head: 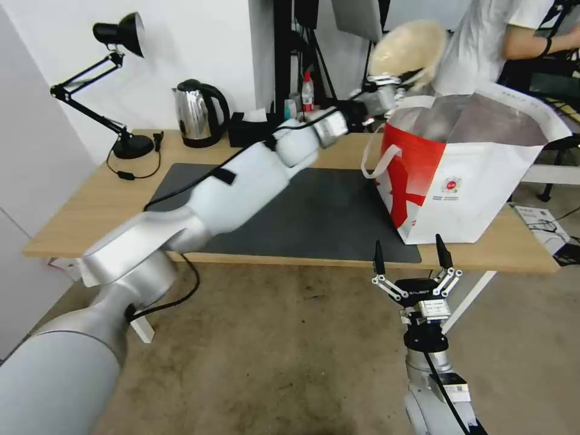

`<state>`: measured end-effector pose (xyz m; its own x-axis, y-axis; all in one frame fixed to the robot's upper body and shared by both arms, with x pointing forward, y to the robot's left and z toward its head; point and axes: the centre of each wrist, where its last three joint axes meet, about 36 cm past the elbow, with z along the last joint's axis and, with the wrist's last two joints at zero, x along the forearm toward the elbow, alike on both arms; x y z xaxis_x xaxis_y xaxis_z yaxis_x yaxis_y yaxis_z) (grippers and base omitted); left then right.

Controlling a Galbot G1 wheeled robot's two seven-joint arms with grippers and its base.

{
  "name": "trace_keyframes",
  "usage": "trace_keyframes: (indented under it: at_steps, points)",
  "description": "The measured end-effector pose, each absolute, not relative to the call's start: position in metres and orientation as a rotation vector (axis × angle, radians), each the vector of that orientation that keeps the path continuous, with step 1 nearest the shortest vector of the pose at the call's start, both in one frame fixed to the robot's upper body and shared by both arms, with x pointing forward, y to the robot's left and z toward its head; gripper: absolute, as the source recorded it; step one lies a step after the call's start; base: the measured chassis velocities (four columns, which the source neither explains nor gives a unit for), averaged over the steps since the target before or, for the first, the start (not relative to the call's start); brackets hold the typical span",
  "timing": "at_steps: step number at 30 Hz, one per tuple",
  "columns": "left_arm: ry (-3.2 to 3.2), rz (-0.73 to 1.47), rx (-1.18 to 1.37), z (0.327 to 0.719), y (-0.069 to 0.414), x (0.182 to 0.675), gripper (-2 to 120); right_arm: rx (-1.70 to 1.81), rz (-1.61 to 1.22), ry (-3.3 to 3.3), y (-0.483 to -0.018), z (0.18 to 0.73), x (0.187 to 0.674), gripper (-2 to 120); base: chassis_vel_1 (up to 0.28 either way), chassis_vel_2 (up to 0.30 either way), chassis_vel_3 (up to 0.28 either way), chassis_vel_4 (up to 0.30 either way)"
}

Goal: Pick up the trash from the table and place it into the takeout bag.

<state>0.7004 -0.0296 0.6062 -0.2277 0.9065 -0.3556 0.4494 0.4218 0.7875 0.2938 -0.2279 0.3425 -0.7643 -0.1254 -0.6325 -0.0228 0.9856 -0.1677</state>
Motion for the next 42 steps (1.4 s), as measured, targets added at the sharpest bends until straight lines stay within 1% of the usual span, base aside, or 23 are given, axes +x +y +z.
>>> trace_keyframes:
  at_steps: [5,10,17,36,37,41,42]
  points:
    - [1.837,0.696,1.217,0.594,-0.041,0.702,0,-0.103,-0.196,2.436,-0.228,0.342,0.294,100,0.000,0.000,0.000,0.000]
    - [1.846,0.700,1.237,0.585,-0.041,0.700,0,-0.103,-0.195,2.436,-0.228,0.343,0.294,100,0.000,0.000,0.000,0.000]
    - [1.870,0.684,1.265,0.561,-0.039,0.698,0,-0.103,-0.196,2.436,-0.228,0.343,0.294,100,0.000,0.000,0.000,0.000]
    - [1.861,0.628,1.265,0.549,-0.034,0.700,0,-0.103,-0.195,2.436,-0.228,0.343,0.294,100,0.000,0.000,0.000,0.000]
    - [1.860,0.626,1.264,0.549,-0.033,0.700,8,-0.103,-0.196,2.436,-0.228,0.343,0.294,100,0.000,0.000,0.000,0.000]
    - [1.860,0.626,1.264,0.549,-0.033,0.700,8,-0.103,-0.196,2.436,-0.228,0.343,0.294,100,0.000,0.000,0.000,0.000]
    - [1.858,0.622,1.262,0.549,-0.033,0.700,25,-0.103,-0.196,2.436,-0.228,0.342,0.294,100,0.000,0.000,0.000,0.000]
